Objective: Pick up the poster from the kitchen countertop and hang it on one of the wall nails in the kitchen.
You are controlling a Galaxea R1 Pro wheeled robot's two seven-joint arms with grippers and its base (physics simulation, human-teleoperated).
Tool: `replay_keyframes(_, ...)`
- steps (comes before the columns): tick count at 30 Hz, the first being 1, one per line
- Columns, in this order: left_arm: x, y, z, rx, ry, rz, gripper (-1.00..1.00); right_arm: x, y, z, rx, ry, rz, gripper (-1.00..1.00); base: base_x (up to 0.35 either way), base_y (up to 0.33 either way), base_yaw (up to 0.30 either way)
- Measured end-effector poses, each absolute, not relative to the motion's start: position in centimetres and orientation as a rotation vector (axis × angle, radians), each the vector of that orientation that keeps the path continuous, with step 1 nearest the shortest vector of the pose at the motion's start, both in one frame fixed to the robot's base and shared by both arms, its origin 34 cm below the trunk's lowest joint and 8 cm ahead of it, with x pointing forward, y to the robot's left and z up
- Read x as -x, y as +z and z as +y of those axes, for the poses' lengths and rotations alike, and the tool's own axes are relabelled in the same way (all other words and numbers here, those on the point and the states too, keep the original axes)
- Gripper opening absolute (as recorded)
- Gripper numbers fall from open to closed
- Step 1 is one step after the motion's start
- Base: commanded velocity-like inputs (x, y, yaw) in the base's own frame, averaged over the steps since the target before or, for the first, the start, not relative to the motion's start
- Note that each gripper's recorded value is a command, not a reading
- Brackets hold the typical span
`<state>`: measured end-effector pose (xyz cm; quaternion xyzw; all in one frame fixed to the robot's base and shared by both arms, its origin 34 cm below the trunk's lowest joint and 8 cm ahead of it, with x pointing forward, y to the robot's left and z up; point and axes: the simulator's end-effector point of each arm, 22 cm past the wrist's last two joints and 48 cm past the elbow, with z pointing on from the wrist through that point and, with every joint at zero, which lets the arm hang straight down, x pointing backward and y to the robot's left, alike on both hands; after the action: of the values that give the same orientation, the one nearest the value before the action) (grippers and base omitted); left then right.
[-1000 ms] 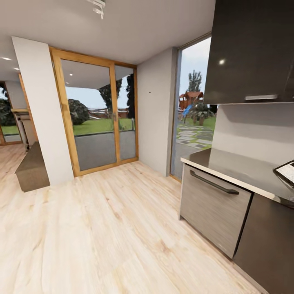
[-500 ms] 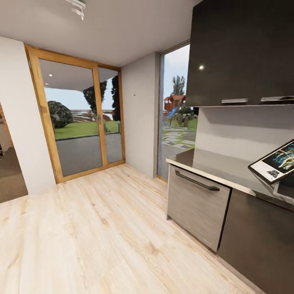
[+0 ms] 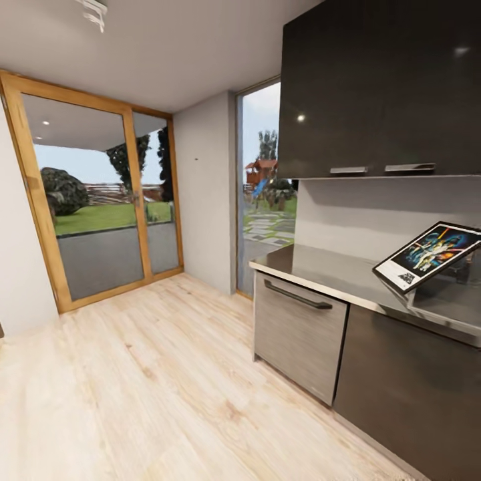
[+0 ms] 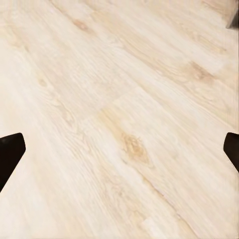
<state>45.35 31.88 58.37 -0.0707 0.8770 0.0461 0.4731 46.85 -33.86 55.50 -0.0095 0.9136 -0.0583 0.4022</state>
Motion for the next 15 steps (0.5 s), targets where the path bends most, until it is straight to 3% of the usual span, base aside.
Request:
replay_keyframes(6, -45.52, 58.59, 31.88, 0.173, 0.112, 2.139, 1.0, -47.04, 55.73, -33.85, 0.024, -0.147, 2.302, 1.0, 0.0, 0.0, -0.222)
replay_keyframes(15, -45.54, 58.61, 31.87, 0.173, 0.112, 2.138, 1.0, -47.06, 55.75, -33.81, 0.025, -0.146, 2.301, 1.0, 0.0, 0.0, -0.141)
